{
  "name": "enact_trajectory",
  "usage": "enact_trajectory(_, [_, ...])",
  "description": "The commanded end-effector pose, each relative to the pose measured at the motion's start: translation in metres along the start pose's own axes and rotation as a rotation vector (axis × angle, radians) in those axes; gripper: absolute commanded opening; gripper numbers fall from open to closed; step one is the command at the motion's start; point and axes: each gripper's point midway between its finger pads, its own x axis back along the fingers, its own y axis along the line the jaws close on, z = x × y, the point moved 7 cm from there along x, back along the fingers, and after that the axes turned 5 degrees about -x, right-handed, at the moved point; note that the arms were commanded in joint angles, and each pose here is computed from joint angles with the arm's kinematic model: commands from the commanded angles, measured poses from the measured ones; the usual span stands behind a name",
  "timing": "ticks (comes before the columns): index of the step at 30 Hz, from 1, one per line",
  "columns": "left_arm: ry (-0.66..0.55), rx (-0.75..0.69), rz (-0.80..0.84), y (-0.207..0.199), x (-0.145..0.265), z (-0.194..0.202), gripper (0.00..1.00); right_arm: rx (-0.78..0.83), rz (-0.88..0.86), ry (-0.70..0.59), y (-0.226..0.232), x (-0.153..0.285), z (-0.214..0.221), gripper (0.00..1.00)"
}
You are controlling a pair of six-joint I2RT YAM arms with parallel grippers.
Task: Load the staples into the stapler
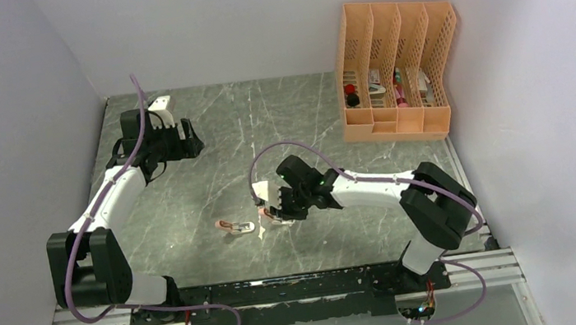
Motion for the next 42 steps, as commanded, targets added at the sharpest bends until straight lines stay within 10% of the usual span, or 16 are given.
enact_trajectory(1, [-0.032, -0.022, -0.003, -0.001, 0.001, -0.014, 0.80, -0.028, -0.046, 0.067, 0.002, 0.002, 0.004, 0.14])
enact_trajectory(42, [-0.030, -0.025, -0.005, -0.001, 0.001, -0.014, 0.80, -0.035, -0.028, 0.045, -0.008, 0.008, -0.018, 0.33])
